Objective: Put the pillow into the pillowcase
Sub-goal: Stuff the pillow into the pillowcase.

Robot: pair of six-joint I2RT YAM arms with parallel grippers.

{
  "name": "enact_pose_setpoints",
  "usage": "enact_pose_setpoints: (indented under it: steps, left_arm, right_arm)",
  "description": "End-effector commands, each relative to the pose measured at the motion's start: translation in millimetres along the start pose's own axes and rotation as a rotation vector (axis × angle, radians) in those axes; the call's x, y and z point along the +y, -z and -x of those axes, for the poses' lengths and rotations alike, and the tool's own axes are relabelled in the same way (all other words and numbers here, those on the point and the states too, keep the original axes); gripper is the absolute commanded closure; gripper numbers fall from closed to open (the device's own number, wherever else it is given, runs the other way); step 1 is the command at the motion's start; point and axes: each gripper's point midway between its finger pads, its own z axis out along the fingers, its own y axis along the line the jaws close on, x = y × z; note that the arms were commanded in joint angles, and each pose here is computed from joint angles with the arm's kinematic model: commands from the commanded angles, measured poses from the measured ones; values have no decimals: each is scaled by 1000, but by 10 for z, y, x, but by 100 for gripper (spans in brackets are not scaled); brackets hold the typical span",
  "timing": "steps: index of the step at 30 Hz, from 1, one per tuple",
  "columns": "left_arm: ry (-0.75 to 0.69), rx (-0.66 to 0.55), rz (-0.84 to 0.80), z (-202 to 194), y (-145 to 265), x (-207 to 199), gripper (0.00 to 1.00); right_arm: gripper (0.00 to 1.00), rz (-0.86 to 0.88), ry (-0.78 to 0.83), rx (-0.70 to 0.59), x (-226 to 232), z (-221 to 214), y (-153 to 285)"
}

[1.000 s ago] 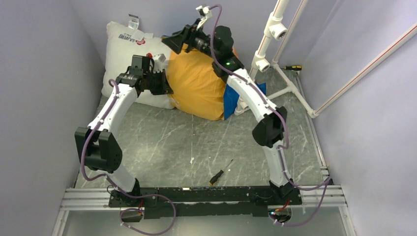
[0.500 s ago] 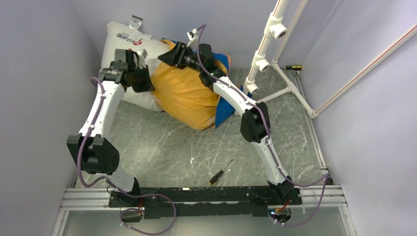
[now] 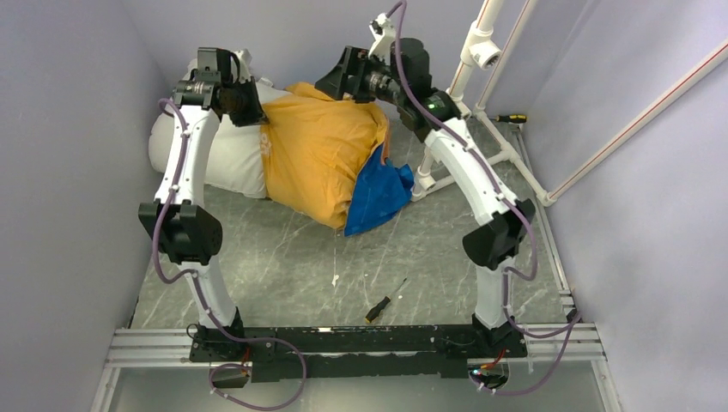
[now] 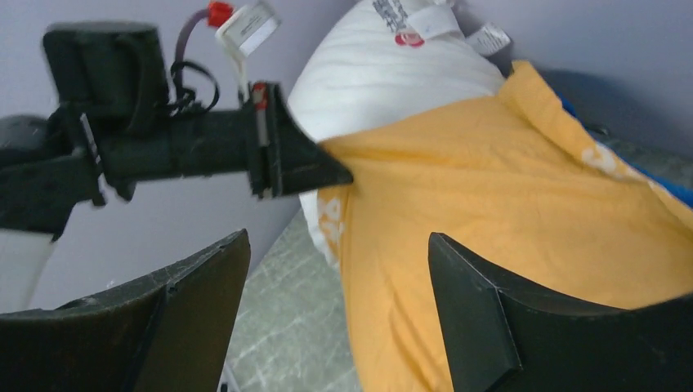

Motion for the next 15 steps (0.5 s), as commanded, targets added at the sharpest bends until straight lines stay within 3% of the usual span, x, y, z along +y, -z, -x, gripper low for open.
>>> enact_pose_setpoints:
  steps: [1,4,8,15]
  left_arm:
    - [-5,-154,92,472,67,187,100]
    - [12,-182,178,542,80,356,100]
    - [30,-274,126,860,173,236,100]
    - [44,-529,-5,1416,827,-194,100]
  right_arm:
    - [15,-191,-25,263,-320,-619,387]
    - [11,-232,-64,408,-466,-1011,548]
    - [10,-243,-122,553,-556,-1408,632]
    - [9,-361,-119,600,-849,-1609,718]
